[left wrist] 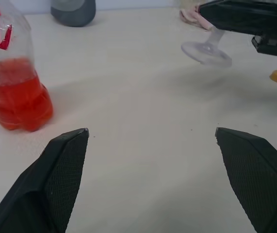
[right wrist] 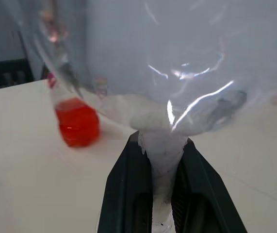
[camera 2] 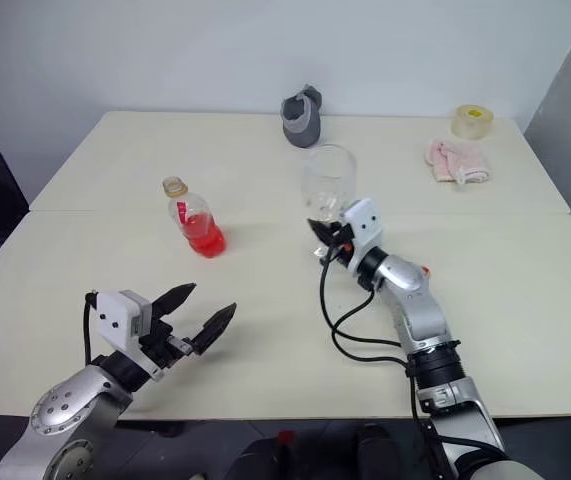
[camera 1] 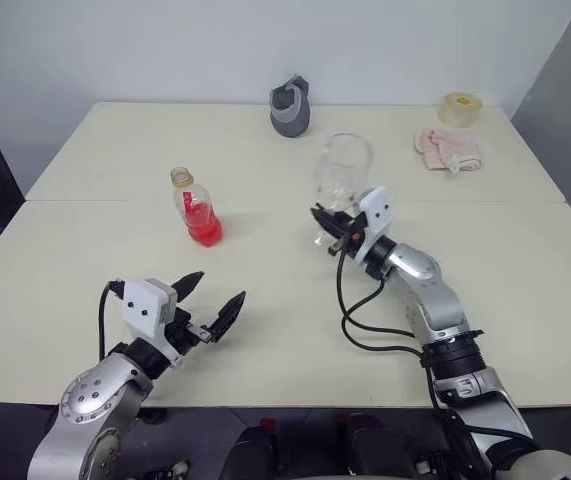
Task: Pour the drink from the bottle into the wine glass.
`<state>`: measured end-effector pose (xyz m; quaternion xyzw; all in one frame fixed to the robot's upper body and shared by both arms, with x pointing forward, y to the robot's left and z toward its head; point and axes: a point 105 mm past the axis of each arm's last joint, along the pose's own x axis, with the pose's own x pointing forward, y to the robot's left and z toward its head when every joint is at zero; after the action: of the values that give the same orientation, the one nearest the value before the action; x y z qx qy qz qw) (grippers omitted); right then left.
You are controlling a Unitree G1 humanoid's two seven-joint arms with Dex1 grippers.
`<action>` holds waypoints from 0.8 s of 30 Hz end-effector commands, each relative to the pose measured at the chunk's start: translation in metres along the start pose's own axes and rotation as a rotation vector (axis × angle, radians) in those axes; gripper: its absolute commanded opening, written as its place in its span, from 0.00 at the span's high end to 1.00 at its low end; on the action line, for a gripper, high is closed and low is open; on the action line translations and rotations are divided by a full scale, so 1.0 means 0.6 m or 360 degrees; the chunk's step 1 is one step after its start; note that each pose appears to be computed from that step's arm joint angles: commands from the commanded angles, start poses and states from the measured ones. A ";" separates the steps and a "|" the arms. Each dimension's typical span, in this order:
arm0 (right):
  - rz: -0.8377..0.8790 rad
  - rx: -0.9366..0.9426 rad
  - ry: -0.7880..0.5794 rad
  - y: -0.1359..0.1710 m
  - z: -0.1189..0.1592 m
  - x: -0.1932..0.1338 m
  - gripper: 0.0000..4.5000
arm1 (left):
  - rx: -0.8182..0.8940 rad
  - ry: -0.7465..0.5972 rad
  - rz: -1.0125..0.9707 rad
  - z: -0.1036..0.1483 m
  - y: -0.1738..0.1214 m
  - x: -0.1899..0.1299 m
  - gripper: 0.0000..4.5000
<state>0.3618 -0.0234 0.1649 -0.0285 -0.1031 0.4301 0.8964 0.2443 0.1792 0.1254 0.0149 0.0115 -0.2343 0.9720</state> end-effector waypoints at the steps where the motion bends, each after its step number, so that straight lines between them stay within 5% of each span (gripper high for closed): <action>1: 0.0077 -0.0009 -0.0036 0.019 0.001 0.010 0.96 | 0.0045 -0.0091 -0.0010 0.027 -0.011 -0.001 0.00; 9: 0.0050 -0.0072 0.0193 0.000 -0.066 0.035 0.96 | 0.0047 -0.0097 -0.0015 0.030 -0.015 0.004 0.00; 20: 0.0023 -0.0061 0.0197 -0.014 -0.068 0.034 0.96 | 0.0060 -0.0125 -0.0022 0.038 -0.011 0.017 0.00; 24: 0.0034 -0.0025 0.0159 -0.013 -0.066 0.027 0.66 | 0.0055 -0.0119 -0.0035 0.034 -0.012 0.021 0.00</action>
<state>0.3869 -0.0124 0.1125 -0.0669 -0.0245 0.4349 0.8976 0.2533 0.1697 0.1403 0.0193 -0.0176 -0.2401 0.9704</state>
